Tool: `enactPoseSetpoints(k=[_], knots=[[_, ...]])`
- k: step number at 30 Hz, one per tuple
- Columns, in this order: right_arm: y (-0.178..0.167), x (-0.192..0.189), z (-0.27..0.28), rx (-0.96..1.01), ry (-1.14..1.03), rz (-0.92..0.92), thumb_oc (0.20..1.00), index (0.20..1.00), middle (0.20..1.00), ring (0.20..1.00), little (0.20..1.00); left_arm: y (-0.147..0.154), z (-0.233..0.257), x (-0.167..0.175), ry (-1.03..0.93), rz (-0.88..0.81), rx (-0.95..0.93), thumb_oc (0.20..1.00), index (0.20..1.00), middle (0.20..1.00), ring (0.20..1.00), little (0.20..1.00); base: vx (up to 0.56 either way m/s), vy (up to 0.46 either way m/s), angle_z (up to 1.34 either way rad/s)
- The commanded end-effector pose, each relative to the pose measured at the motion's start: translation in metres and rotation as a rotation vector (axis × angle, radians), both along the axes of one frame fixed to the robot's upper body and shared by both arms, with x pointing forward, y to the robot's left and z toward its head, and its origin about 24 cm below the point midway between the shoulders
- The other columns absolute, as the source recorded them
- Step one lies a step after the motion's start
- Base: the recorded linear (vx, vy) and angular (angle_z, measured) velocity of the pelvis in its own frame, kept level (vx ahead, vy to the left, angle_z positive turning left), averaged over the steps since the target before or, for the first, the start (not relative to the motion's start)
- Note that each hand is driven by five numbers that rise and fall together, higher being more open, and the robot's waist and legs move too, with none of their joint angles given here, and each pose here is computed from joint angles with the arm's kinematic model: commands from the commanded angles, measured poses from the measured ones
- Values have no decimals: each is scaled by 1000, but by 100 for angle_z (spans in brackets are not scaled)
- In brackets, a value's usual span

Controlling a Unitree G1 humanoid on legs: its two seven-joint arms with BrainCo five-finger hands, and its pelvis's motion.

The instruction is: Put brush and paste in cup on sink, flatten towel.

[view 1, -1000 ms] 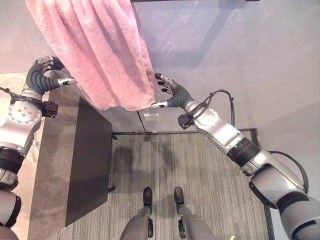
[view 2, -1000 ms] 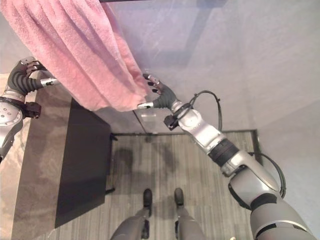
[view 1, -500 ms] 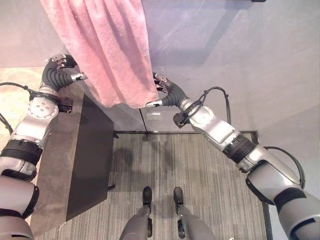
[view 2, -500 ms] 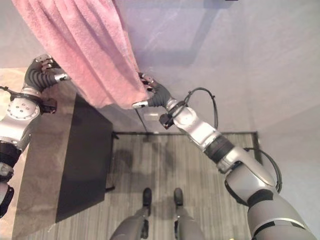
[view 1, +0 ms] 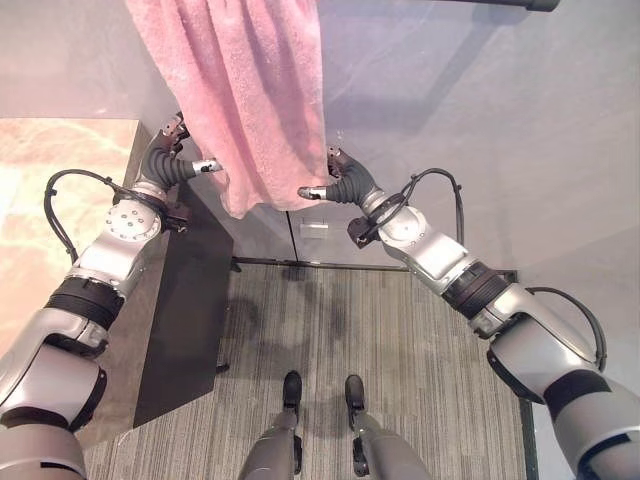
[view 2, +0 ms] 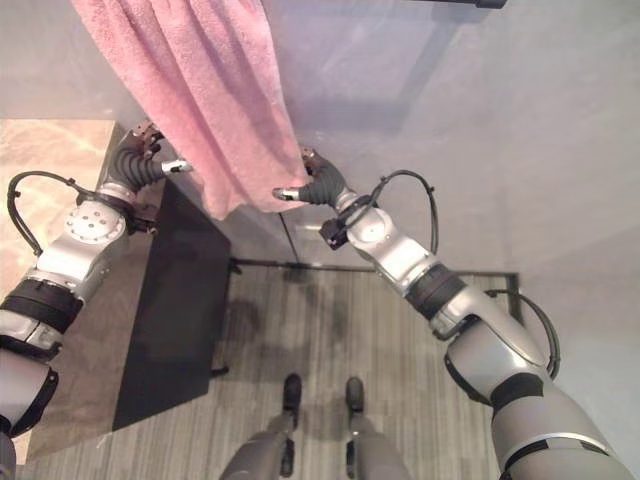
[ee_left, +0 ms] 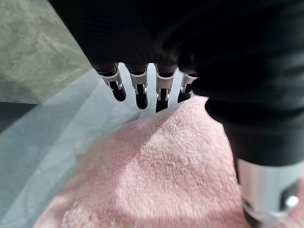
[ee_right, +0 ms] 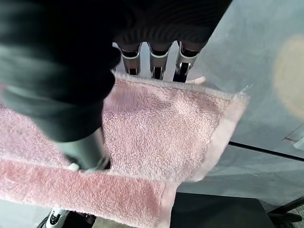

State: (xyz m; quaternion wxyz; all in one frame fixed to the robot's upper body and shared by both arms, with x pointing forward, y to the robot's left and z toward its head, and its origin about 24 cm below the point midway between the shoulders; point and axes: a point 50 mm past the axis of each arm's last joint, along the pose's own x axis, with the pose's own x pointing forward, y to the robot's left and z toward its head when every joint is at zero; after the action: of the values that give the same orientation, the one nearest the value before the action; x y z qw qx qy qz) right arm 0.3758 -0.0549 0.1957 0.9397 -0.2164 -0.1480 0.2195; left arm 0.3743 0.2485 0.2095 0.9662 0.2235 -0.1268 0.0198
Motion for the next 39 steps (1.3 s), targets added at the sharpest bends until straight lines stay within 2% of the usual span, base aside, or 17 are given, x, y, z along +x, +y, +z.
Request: enactPoseSetpoints(k=[1, 14, 19, 20, 23, 26, 29, 34, 36, 37, 39], knots=[[1, 3, 30, 75, -97, -11, 200, 200, 200, 200, 200, -18, 39, 6, -126, -66, -6, 583, 583, 583, 583, 583, 0, 0, 0], [-6, -2, 27, 125, -86, 3, 200, 200, 200, 200, 200, -4, 37, -2, -148, -36, -31, 595, 595, 595, 595, 595, 0, 0, 0], [-7, -13, 42, 150, -171, 40, 200, 200, 200, 200, 200, 3, 46, -16, -224, -36, -65, 558, 558, 558, 558, 558, 0, 0, 0], [-12, -25, 57, 218, -243, 67, 200, 200, 200, 200, 200, -5, 58, -35, -343, -126, -173, 542, 542, 542, 542, 542, 0, 0, 0], [-17, -37, 61, 253, -285, 90, 200, 200, 200, 200, 200, -7, 54, -53, -386, -151, -177, 529, 529, 529, 529, 529, 10, 0, -3], [-27, -67, 75, 412, -401, 167, 200, 200, 200, 200, 200, -13, 51, -84, -509, -194, -233, 520, 520, 520, 520, 520, 4, 3, -4], [-31, -79, 74, 484, -432, 190, 200, 200, 200, 200, 200, -19, 43, -95, -542, -214, -291, 533, 533, 533, 533, 533, -24, 3, -5], [-32, -80, 56, 484, -391, 165, 200, 200, 200, 200, 200, -24, 23, -99, -505, -196, -312, 473, 473, 473, 473, 473, -47, -3, -6], [-30, -74, 39, 485, -301, 151, 200, 200, 200, 200, 200, -27, 8, -95, -440, -192, -340, 426, 426, 426, 426, 426, -99, -19, -8], [-22, -65, 3, 522, -100, 126, 200, 200, 200, 200, 200, -32, -32, -86, -259, -165, -384, 351, 351, 351, 351, 351, -109, -26, -9], [-18, -64, -4, 515, -64, 128, 200, 200, 200, 200, 200, -34, -45, -82, -193, -158, -373, 379, 379, 379, 379, 379, -63, -12, -13]])
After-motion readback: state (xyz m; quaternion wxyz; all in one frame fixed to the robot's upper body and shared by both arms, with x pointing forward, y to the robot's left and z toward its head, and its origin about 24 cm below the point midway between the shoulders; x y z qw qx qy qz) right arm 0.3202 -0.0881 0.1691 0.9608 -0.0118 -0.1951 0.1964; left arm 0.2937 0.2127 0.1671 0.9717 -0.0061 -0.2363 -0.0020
